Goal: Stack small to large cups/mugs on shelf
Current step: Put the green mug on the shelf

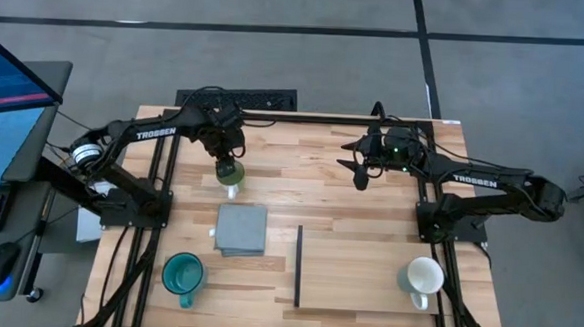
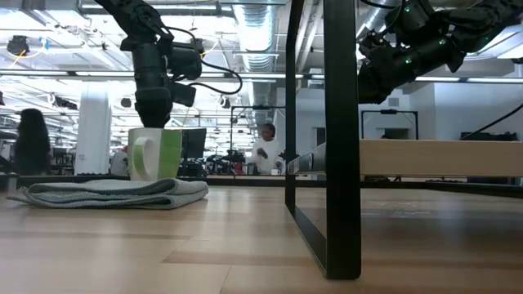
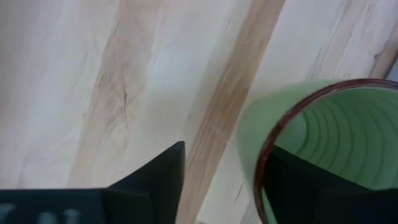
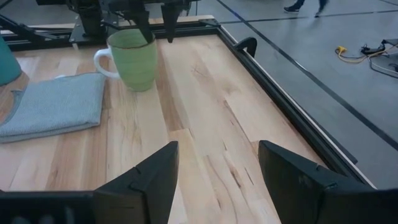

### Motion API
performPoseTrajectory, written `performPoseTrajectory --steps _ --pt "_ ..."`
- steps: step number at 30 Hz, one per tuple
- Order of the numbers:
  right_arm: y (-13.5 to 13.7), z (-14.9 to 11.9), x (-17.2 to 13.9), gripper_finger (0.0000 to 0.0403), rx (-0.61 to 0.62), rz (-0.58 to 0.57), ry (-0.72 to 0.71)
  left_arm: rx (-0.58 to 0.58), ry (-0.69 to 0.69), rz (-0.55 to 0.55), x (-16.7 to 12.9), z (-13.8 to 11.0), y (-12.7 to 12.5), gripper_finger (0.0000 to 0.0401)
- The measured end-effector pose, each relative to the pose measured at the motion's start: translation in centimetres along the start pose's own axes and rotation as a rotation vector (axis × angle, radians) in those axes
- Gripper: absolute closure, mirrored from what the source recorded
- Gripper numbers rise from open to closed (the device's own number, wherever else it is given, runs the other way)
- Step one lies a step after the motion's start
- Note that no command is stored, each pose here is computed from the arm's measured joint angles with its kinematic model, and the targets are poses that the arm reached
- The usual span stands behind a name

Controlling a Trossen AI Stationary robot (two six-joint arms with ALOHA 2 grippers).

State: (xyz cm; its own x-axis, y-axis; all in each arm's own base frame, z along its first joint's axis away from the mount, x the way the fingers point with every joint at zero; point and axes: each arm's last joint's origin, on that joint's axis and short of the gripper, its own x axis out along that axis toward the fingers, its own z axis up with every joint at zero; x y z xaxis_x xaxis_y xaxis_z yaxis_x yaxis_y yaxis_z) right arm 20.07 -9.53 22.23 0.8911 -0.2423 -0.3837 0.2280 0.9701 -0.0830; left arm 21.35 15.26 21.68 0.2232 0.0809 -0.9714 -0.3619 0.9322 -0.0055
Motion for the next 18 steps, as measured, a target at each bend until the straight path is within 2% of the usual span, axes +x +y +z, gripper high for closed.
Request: performPoseTrajectory --steps 7,13,18 --pt "0.0 0.0 0.0 0.0159 0.001 0.0 0.0 -0.002 -0.001 -0.001 0.01 0.01 0.0 0.0301" --pt "0.0 0.0 0.0 0.0159 0.002 0.0 0.0 -0.004 -0.003 -0.001 0.02 0.03 0.01 0.0387" --pt "0.0 0.0 0.0 0.0159 0.003 0.0 0.0 0.001 -0.061 -0.04 0.1 0.53 -0.01 0.0393"
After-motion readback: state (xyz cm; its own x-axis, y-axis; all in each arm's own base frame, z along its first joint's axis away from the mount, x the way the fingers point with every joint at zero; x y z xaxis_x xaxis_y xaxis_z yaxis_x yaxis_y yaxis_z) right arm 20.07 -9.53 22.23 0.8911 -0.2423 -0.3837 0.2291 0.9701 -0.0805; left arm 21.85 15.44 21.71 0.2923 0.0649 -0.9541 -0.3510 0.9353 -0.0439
